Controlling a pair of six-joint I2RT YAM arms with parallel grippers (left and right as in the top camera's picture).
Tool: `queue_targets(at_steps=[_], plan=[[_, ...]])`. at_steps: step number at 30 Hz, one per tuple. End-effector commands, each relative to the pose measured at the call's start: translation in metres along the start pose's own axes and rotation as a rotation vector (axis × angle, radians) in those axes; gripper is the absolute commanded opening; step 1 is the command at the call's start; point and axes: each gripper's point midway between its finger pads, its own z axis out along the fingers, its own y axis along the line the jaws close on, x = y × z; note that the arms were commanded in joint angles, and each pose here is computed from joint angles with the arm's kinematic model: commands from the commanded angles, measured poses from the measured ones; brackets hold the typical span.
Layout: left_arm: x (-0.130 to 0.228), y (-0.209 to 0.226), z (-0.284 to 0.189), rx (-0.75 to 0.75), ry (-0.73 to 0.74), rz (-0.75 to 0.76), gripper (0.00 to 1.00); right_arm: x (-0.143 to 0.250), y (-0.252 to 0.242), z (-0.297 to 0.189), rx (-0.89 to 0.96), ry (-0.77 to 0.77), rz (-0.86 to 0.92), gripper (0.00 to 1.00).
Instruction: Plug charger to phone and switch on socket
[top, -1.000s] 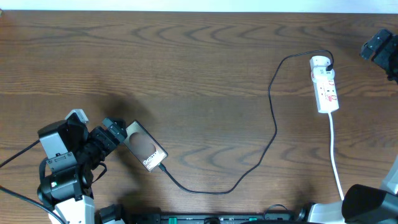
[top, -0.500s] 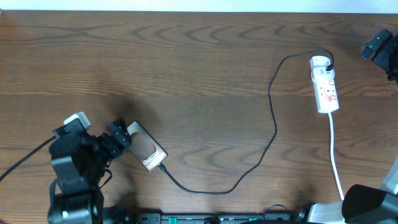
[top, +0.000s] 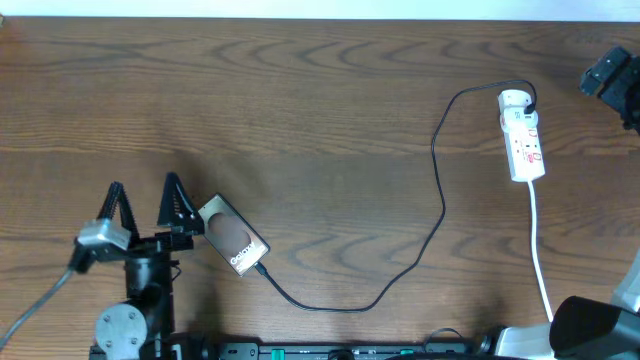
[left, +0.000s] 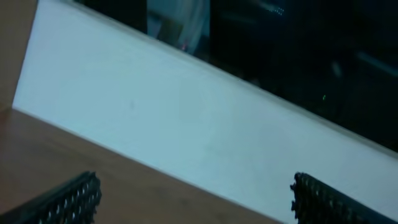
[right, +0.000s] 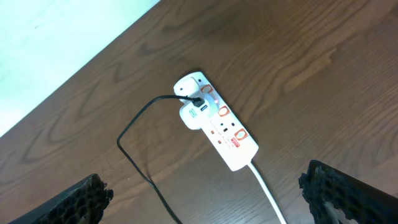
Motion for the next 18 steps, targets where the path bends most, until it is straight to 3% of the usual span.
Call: queue_targets(at_steps=[1, 5, 10, 18], plan=[[0.018, 0.013, -0.004, -0.017, -0.026, 0.022, 0.97, 0.000, 0.004, -0.005, -0.005, -0.011, 0.005, 0.99], [0.042, 0.025, -0.008, -0.011, -0.043, 0.021, 0.97, 0.000, 0.004, -0.005, -0.005, -0.011, 0.005, 0.99], [0.067, 0.039, -0.010, -0.072, 0.053, 0.019, 0.97, 0.000, 0.004, -0.005, -0.005, -0.011, 0.004, 0.99], [0.128, 0.069, -0.025, -0.196, 0.311, 0.021, 0.97, 0.000, 0.004, -0.005, -0.005, -0.011, 0.005, 0.99]])
